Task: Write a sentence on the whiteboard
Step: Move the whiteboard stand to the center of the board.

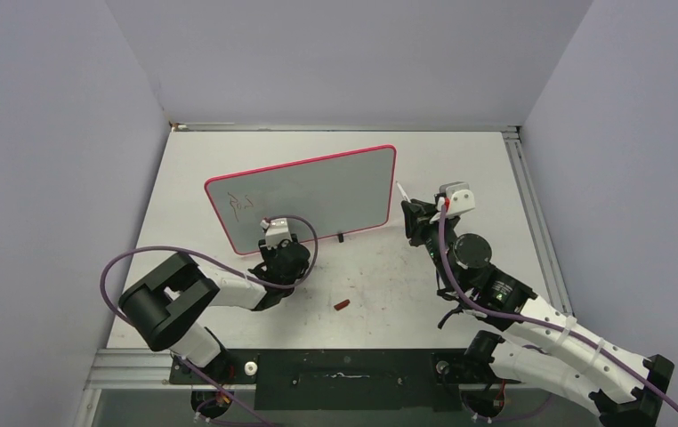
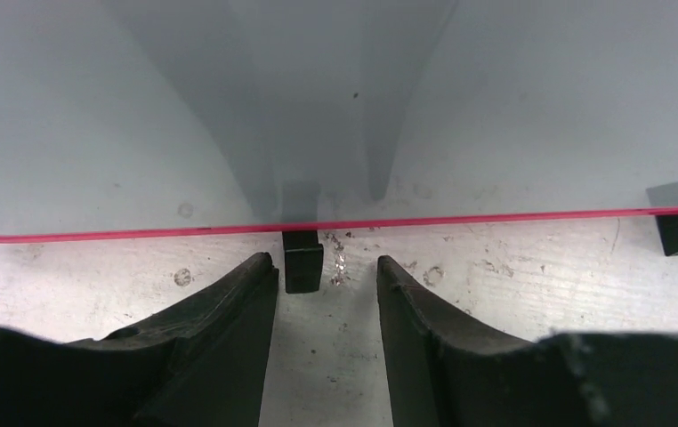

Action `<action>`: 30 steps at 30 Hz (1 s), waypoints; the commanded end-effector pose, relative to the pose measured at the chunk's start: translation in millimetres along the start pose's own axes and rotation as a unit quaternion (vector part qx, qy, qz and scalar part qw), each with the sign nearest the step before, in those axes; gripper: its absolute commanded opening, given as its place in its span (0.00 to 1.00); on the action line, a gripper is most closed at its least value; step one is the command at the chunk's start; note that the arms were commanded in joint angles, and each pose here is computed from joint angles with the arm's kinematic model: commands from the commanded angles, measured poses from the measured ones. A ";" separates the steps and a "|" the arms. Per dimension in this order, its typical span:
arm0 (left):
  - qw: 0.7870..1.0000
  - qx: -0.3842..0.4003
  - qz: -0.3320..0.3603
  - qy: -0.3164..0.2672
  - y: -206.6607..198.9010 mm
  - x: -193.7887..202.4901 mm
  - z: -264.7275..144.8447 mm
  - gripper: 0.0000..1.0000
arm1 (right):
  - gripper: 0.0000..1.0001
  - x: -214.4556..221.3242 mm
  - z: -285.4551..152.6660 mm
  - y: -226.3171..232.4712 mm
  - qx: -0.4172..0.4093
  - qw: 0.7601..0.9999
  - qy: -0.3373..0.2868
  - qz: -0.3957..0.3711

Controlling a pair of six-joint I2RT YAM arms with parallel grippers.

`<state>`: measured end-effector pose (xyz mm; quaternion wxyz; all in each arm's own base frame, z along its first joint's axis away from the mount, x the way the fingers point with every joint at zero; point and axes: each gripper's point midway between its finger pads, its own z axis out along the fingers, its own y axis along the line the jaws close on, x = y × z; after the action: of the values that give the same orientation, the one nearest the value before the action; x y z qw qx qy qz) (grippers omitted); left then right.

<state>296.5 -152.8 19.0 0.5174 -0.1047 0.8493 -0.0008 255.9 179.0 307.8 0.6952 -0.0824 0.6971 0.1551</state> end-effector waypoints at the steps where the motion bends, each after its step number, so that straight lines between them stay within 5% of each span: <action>1: 1.000 -0.002 0.000 -0.016 -8.6 -8.6 8.8 0.40 | 0.05 -11.5 3.1 2.8 -0.003 1.000 -0.018 0.016; 17: 0.999 0.032 0.017 0.001 -37.2 3.2 6.6 0.06 | 0.05 -9.5 2.4 -0.8 0.004 1.000 -0.017 0.013; 30: 0.995 0.100 0.004 0.021 -97.6 14.0 -20.7 0.03 | 0.05 -11.6 -0.2 -4.0 0.009 1.000 -0.023 0.019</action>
<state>296.1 -194.8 18.3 0.5257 -0.0583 0.8486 0.0111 257.0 180.3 305.5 0.6932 -0.0837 0.6993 0.1528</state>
